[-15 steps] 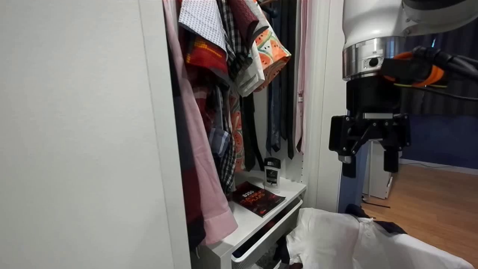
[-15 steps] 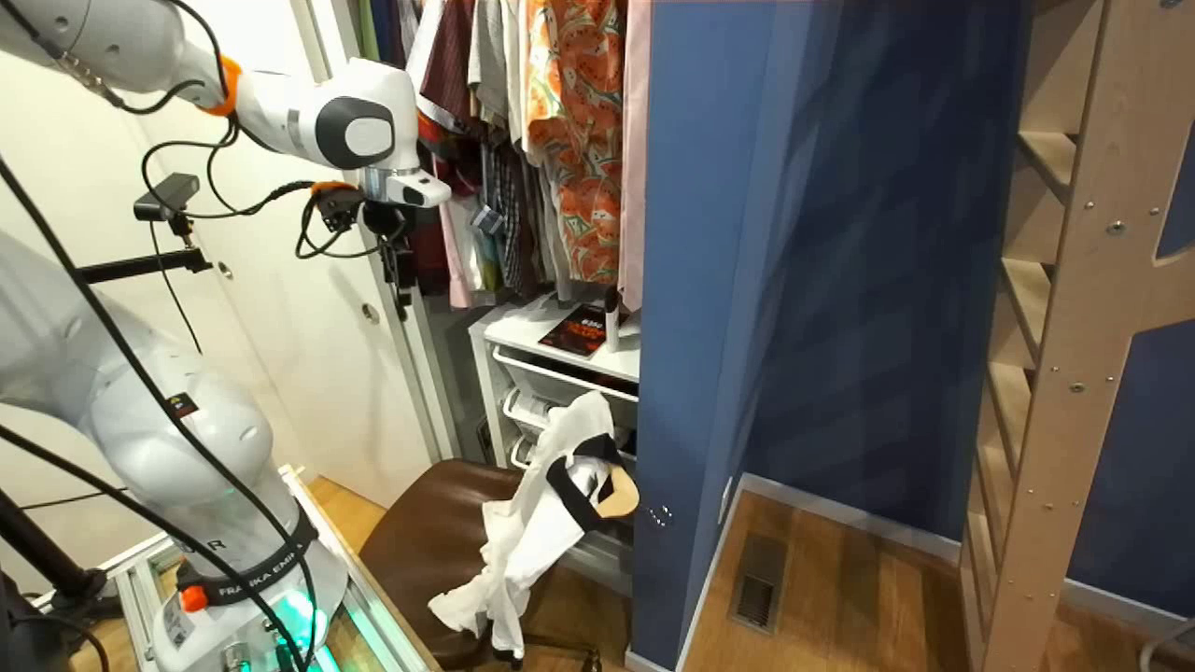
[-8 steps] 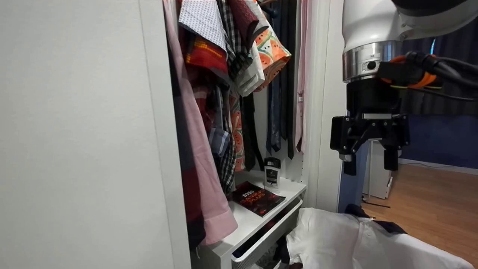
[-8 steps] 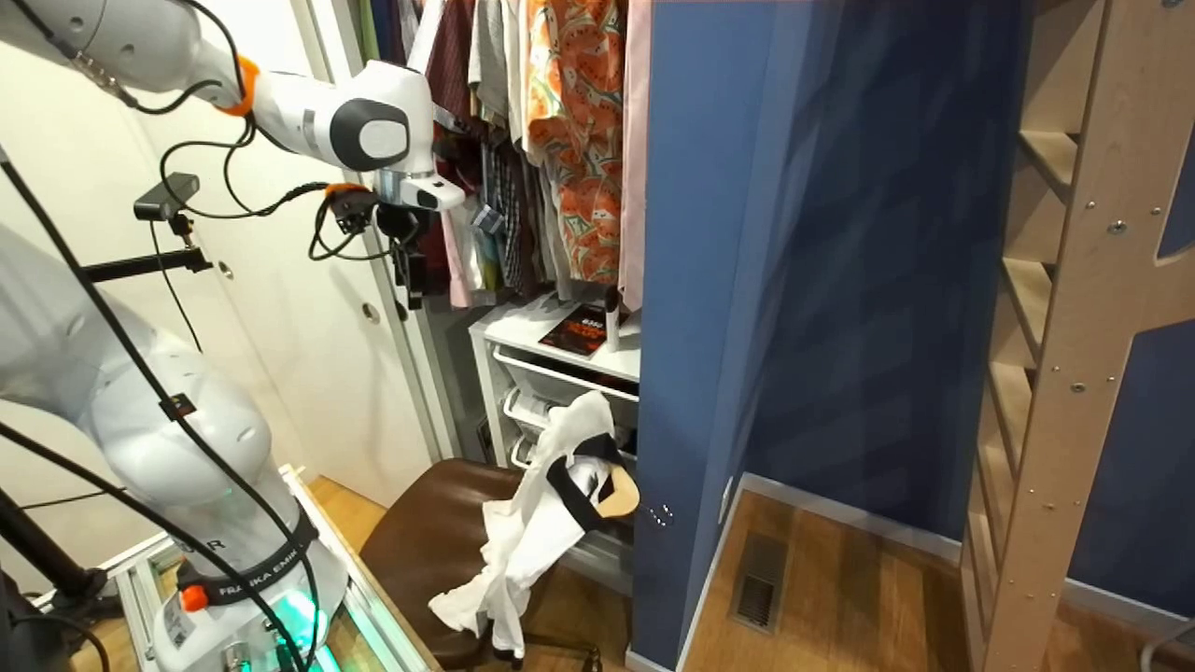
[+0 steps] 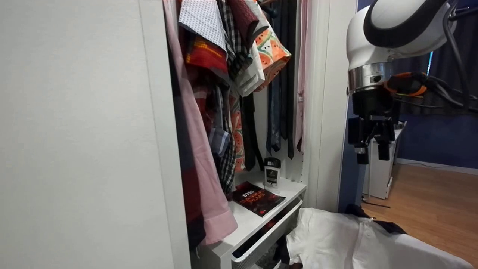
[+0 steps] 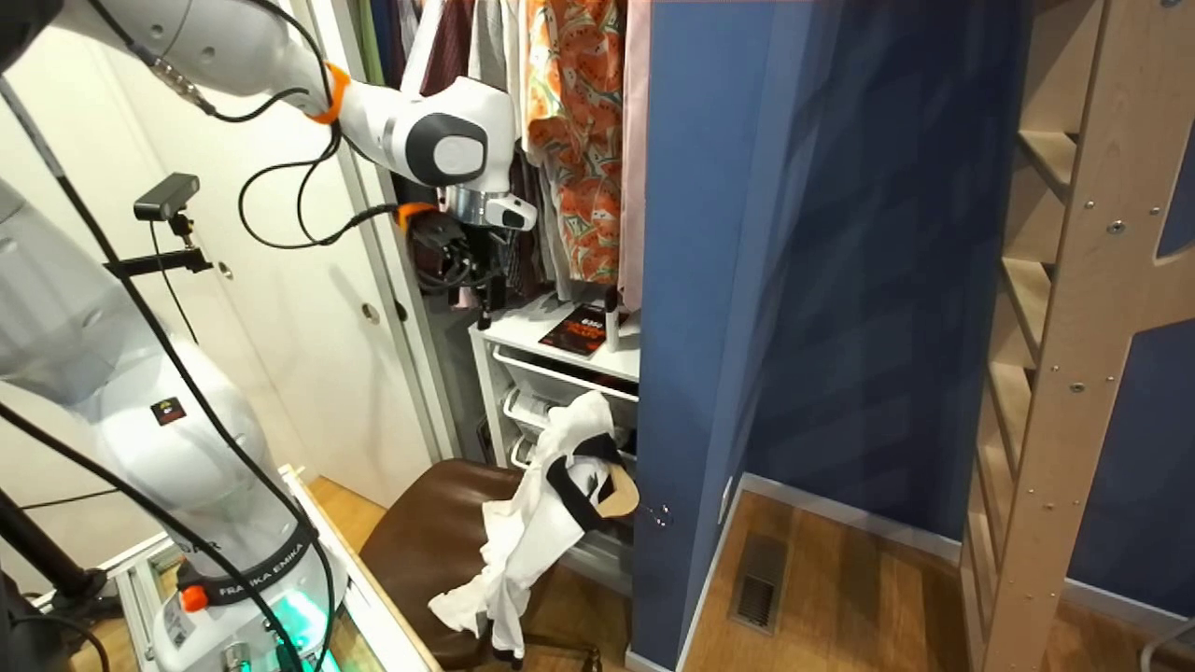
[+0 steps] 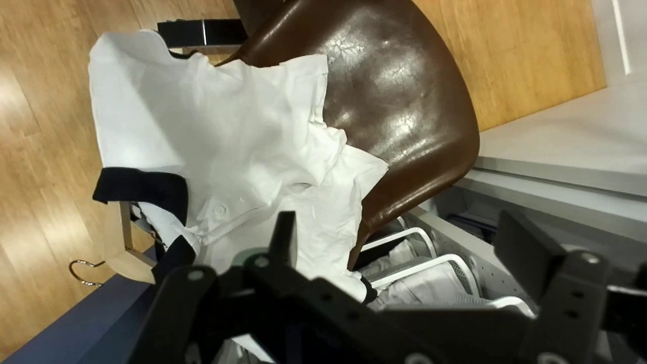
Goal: Put the white shirt on the hanger in the closet
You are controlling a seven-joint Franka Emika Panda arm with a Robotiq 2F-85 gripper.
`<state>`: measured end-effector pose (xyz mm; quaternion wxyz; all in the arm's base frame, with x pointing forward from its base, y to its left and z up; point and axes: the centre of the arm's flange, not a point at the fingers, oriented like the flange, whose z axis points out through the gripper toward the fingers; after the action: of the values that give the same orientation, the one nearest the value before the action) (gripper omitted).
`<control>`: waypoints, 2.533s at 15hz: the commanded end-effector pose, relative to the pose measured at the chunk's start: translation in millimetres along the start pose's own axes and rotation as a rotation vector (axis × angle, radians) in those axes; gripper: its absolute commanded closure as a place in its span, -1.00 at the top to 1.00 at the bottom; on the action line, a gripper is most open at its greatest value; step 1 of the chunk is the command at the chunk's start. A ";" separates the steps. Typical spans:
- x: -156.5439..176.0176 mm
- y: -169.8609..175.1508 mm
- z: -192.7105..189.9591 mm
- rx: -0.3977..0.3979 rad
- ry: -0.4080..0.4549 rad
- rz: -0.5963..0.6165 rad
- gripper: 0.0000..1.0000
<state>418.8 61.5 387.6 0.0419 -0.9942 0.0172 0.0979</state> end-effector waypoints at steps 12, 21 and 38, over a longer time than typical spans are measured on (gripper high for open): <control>14.9 116.6 44.1 0.020 -0.034 -0.059 1.00; 29.8 197.6 63.0 0.139 -0.165 -0.155 1.00; 15.0 263.8 100.2 0.240 -0.215 -0.232 1.00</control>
<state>403.0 -192.8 265.6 0.1729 -0.9612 -0.0903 0.1950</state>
